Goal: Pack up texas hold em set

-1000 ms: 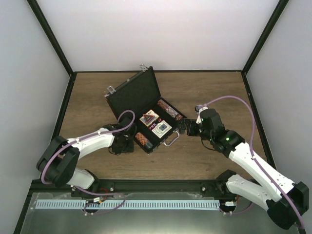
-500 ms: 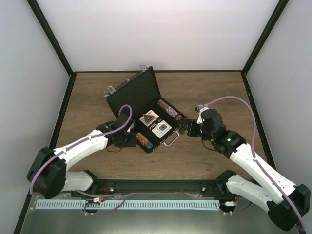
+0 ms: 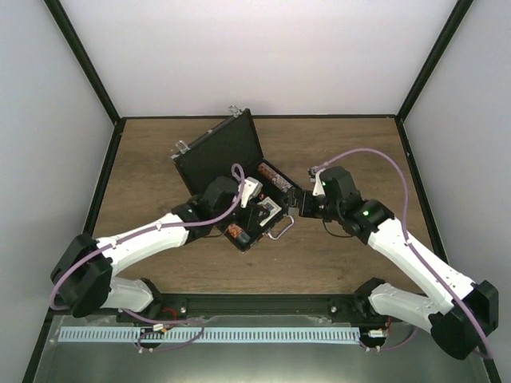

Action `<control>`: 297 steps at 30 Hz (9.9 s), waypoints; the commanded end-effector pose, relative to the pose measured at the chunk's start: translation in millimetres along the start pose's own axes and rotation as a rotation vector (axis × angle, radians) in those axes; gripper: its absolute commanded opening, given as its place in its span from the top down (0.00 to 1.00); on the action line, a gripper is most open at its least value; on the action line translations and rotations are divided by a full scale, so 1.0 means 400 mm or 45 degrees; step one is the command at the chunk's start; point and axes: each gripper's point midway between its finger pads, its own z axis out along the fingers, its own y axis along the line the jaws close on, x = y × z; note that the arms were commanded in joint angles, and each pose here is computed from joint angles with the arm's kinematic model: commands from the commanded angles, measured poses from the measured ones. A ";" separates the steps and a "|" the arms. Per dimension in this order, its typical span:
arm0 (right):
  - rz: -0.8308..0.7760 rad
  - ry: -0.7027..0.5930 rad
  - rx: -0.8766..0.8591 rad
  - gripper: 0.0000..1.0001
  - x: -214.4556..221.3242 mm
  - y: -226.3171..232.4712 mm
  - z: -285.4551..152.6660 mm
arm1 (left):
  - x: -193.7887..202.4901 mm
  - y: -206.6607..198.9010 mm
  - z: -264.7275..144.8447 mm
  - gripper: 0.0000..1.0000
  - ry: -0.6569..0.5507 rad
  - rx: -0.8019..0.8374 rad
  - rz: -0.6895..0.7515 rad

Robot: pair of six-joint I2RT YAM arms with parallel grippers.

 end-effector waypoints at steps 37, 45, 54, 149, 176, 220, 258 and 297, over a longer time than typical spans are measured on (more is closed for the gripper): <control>0.018 0.513 -0.456 0.58 0.140 0.188 0.076 | -0.014 -0.152 -0.065 0.54 -0.298 0.181 0.555; 0.029 0.521 -0.440 0.65 0.153 0.174 0.085 | -0.019 -0.154 -0.064 0.55 -0.303 0.180 0.550; 0.030 0.483 -0.418 0.74 0.144 0.167 0.085 | -0.024 -0.152 -0.066 0.53 -0.321 0.169 0.527; -0.080 -0.091 -1.272 0.81 -0.127 0.440 -0.301 | -0.297 -0.334 -0.387 0.56 -0.559 1.123 -0.264; -0.061 -0.167 -1.004 0.03 -0.137 0.378 -0.264 | -0.247 -0.230 -0.309 0.88 -0.437 0.825 -0.391; -0.150 -0.174 -0.489 0.00 -0.049 0.146 -0.100 | 0.134 0.350 -0.115 0.86 0.844 -0.709 -0.015; -0.100 -0.113 -0.532 0.00 -0.017 0.141 -0.074 | 0.198 0.327 -0.067 0.78 0.986 -0.606 -0.008; -0.072 -0.092 -0.520 0.00 -0.007 0.132 -0.070 | 0.211 0.320 -0.038 0.23 0.961 -0.567 -0.031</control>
